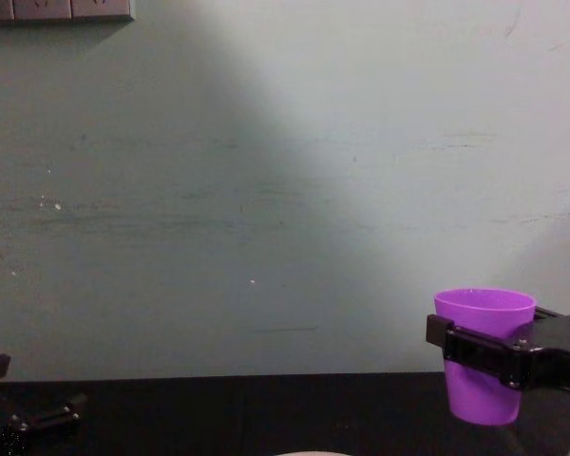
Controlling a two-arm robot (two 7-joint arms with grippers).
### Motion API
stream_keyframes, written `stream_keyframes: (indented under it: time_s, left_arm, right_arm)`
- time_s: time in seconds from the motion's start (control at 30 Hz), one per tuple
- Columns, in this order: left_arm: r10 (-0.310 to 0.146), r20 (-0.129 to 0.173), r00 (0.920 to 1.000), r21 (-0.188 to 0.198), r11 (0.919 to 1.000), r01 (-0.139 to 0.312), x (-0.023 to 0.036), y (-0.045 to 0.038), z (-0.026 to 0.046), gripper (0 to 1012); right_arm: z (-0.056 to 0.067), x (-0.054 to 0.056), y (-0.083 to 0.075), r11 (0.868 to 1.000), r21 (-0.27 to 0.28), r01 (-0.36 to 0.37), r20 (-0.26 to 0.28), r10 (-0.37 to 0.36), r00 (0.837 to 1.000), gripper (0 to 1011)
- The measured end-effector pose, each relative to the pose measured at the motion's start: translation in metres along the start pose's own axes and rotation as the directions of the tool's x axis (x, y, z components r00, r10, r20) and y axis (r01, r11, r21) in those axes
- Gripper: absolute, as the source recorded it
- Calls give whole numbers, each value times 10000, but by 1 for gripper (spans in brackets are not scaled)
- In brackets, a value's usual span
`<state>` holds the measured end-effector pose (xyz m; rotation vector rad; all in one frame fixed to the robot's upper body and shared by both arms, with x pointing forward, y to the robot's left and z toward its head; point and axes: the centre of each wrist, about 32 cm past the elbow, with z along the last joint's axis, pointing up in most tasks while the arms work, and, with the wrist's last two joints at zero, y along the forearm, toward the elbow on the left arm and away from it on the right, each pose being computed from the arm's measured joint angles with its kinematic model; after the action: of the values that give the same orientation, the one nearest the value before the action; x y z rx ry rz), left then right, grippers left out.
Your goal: Pick up the cup and pour the mung beans from the cup into the bowl.
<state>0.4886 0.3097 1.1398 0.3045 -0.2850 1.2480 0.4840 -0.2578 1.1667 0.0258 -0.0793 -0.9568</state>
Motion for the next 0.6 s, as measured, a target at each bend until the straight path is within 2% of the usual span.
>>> stream_keyframes:
  time_s: [0.6]
  left_arm:
    - [0,0,10000,0,10000,0,0,0,0,1000]
  right_arm:
    - [-18,0,9,10000,-20,13,-7,-13,10000,739]
